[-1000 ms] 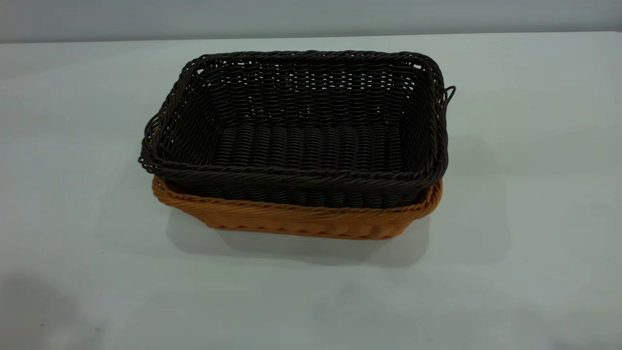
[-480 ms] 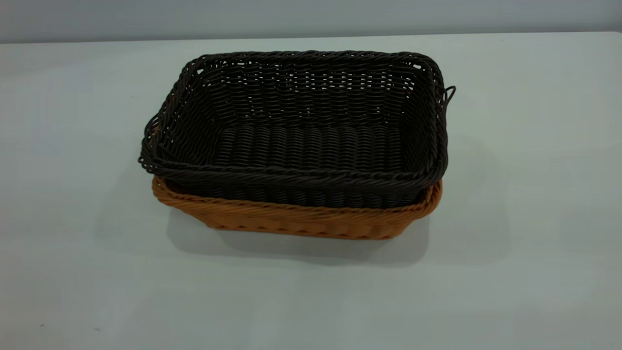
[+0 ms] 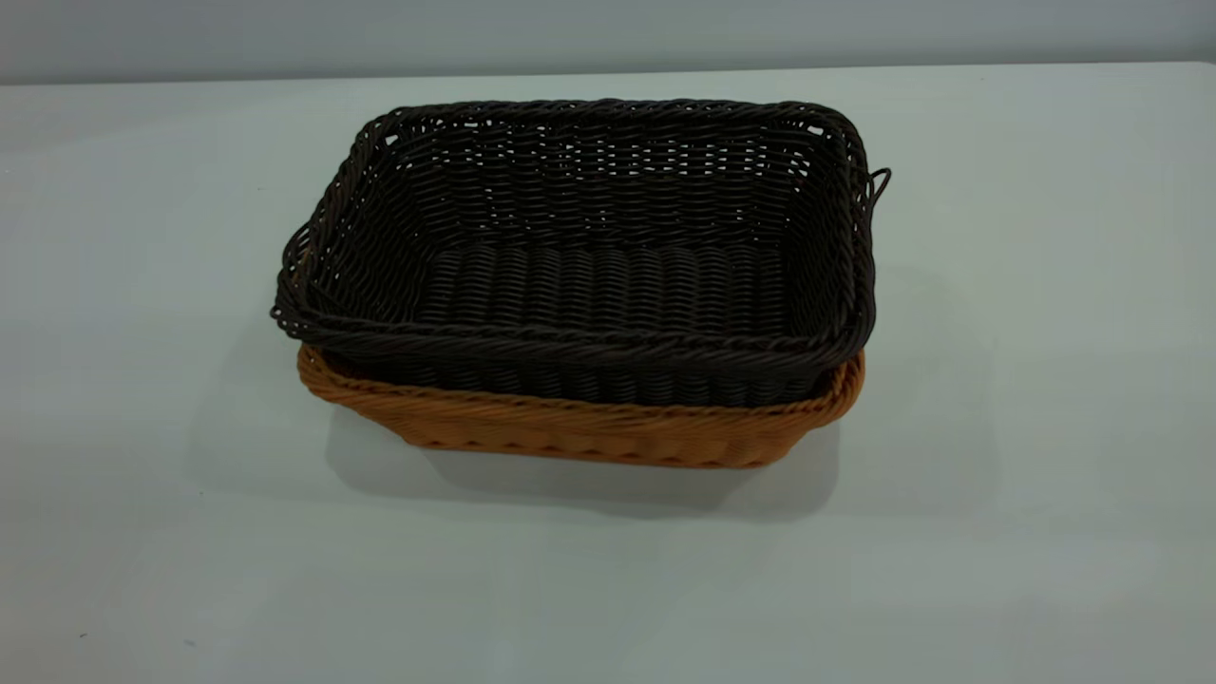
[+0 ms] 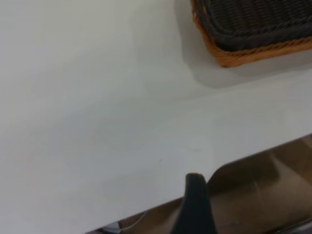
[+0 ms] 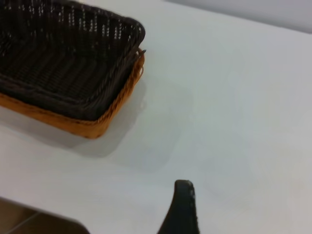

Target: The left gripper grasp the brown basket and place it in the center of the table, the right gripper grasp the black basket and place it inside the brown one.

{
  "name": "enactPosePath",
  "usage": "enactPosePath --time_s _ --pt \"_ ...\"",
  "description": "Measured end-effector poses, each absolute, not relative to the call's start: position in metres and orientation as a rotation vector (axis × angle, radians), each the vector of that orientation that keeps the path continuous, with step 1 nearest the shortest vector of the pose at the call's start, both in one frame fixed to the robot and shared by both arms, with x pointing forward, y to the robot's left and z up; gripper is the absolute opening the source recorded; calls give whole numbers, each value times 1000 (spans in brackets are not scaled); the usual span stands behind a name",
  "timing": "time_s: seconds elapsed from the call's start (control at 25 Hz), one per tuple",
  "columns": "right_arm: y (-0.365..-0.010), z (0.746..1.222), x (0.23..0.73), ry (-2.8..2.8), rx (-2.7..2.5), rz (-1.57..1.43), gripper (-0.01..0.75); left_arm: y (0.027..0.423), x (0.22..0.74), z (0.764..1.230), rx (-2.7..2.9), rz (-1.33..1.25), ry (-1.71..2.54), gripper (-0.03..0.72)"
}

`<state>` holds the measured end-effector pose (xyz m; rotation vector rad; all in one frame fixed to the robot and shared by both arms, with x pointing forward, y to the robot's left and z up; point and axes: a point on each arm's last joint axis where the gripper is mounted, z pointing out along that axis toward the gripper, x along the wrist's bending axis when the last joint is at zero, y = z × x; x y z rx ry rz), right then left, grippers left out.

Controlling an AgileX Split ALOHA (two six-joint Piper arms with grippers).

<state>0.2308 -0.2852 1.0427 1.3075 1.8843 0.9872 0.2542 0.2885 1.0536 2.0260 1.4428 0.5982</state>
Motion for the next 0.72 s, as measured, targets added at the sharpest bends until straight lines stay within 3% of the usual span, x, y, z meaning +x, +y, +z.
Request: enactPosePath --time_s 0.72 --pt "-285 1043 229 1872 1303 997 574 303 254 1035 1882 657 1732 552"
